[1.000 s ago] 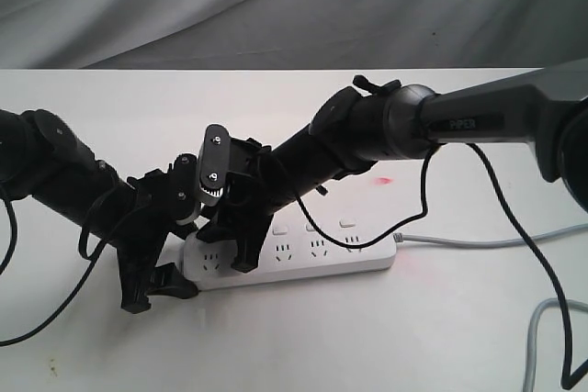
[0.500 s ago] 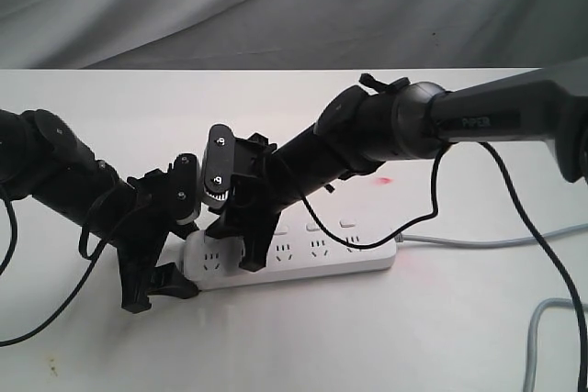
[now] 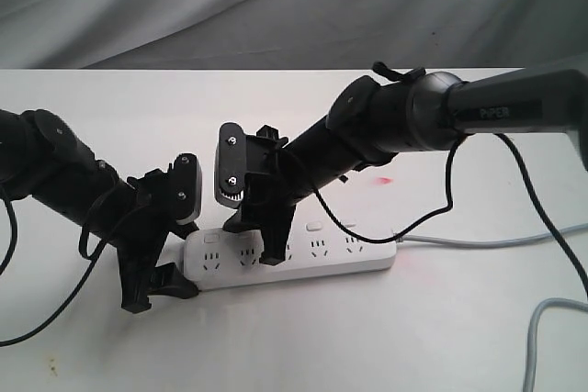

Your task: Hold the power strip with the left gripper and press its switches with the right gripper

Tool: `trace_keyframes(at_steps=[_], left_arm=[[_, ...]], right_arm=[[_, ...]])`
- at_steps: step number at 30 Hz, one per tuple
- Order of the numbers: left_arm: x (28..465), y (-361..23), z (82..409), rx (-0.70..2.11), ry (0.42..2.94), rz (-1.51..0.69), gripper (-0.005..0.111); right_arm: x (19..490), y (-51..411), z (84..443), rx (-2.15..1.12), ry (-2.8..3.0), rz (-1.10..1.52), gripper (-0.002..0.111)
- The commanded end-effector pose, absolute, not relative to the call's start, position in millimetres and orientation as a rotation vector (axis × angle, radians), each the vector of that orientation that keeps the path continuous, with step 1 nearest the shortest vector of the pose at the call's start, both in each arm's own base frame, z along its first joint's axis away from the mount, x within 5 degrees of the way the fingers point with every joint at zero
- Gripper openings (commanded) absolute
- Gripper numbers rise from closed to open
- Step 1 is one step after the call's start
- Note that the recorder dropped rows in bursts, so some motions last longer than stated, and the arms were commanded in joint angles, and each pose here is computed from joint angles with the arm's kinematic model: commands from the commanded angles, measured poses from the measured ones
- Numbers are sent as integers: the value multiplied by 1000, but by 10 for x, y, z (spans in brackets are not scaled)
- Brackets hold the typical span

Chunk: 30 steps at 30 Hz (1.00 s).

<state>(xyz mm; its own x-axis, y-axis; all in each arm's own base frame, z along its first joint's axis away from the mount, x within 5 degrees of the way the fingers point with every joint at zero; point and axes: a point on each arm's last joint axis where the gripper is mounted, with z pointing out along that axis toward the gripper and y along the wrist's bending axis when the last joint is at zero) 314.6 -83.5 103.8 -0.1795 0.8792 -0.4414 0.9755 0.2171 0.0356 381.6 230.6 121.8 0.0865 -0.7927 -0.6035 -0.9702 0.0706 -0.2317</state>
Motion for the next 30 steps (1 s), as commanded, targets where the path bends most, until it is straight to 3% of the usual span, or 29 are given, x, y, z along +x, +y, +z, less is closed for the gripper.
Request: trace_keyframes(at_steps=[1, 30], left_arm=[[3116, -822, 950, 1787, 2122, -349, 46], [3116, -822, 950, 1784, 2124, -349, 46]], right_arm=[[3807, 2229, 1222, -1770, 1752, 374, 32], [3761, 2113, 1063, -1755, 1828, 318, 32]])
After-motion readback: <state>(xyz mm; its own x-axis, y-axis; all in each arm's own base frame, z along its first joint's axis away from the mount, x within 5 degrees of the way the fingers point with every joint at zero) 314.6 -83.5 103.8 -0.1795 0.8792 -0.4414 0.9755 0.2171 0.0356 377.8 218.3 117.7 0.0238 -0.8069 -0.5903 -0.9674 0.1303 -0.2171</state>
